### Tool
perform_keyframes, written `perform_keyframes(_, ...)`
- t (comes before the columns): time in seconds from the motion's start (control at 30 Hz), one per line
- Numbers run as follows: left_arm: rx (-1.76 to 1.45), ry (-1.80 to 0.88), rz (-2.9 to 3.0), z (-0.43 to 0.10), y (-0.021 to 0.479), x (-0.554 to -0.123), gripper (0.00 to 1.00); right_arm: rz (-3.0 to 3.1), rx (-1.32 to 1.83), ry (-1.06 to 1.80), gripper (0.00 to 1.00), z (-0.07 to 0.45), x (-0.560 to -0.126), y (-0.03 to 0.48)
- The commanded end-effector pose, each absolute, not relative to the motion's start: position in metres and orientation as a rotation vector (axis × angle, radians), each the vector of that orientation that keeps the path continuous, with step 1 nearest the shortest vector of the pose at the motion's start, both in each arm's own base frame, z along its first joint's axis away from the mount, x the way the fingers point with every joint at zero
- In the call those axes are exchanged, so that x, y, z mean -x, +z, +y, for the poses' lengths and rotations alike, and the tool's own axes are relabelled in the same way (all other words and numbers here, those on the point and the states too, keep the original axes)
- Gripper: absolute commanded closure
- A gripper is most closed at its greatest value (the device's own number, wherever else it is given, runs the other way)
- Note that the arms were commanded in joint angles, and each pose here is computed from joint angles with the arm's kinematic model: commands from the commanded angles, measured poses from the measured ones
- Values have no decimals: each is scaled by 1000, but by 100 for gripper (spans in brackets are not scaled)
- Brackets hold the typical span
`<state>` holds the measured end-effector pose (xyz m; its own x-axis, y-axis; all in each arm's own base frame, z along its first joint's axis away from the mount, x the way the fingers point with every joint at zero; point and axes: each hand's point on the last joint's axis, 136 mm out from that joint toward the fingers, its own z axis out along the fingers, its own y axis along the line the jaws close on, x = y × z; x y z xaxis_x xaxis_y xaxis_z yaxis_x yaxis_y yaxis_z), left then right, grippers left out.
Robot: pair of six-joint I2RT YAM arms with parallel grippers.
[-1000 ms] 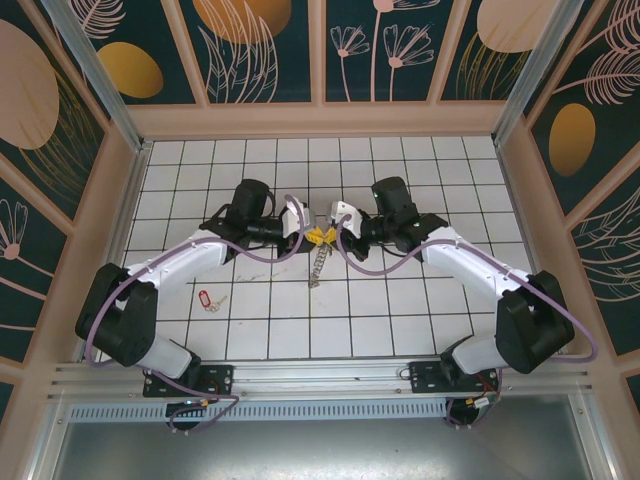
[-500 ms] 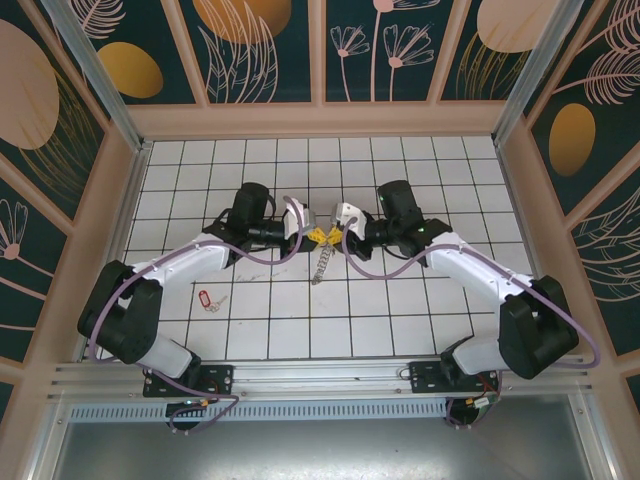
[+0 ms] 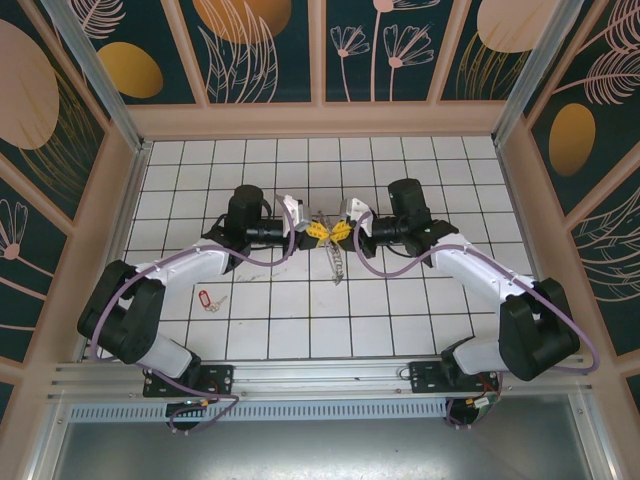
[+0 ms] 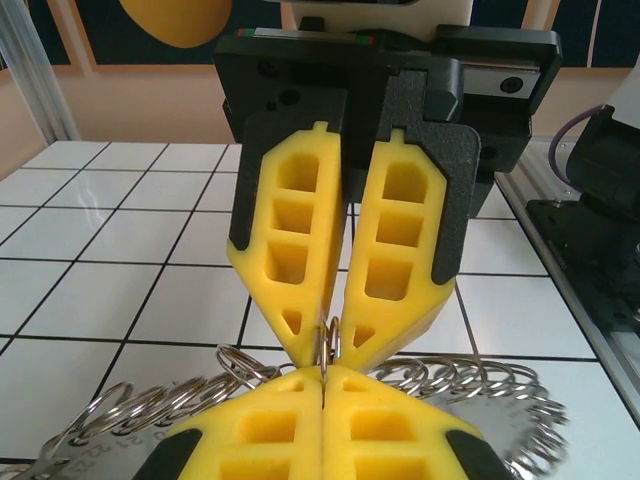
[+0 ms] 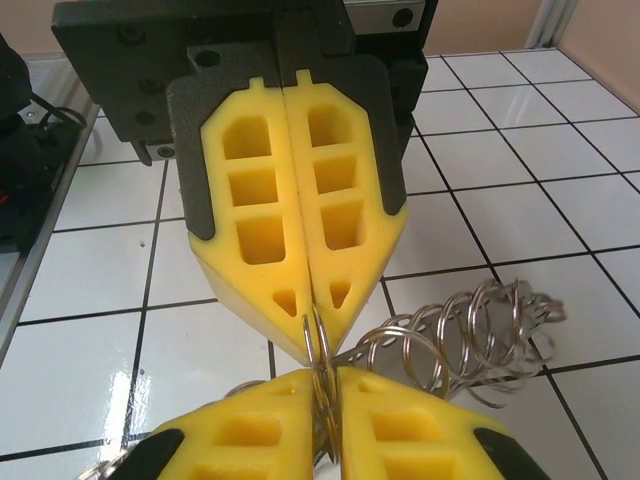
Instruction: Put the keys on the keyring
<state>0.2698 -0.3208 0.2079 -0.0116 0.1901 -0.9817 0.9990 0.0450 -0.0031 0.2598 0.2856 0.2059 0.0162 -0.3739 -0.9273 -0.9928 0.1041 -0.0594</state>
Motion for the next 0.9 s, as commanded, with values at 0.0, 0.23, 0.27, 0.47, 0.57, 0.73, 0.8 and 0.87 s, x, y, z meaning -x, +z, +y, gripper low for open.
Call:
perform_keyframes(0.0, -1335, -1110, 1260, -322, 232, -259, 100, 1434, 1381, 908, 93, 285, -259, 224)
perform_keyframes(0.23, -1385, -1031, 1357, -320, 214, -267, 94, 1458, 1379, 871, 100, 285, -264, 227)
perform_keyframes(0.27, -1396, -1019, 1373, -320, 210, -268, 91, 1470, 1386, 856, 100, 285, -265, 225)
perform_keyframes(0.47, -1470, -934, 1460, -315, 194, -273, 80, 1525, 1428, 776, 100, 288, -270, 218)
perform_keyframes(0.57, -1478, -905, 1446, -316, 203, -278, 76, 1544, 1442, 755, 100, 290, -271, 215)
perform_keyframes(0.73, -1486, -904, 1440, -318, 206, -280, 74, 1541, 1455, 754, 100, 293, -270, 214)
perform_keyframes(0.8, -1483, -903, 1432, -318, 209, -281, 73, 1541, 1455, 751, 100, 293, -271, 215)
perform_keyframes(0.87, -1482, -900, 1435, -319, 209, -282, 73, 1539, 1460, 753, 100, 294, -271, 215)
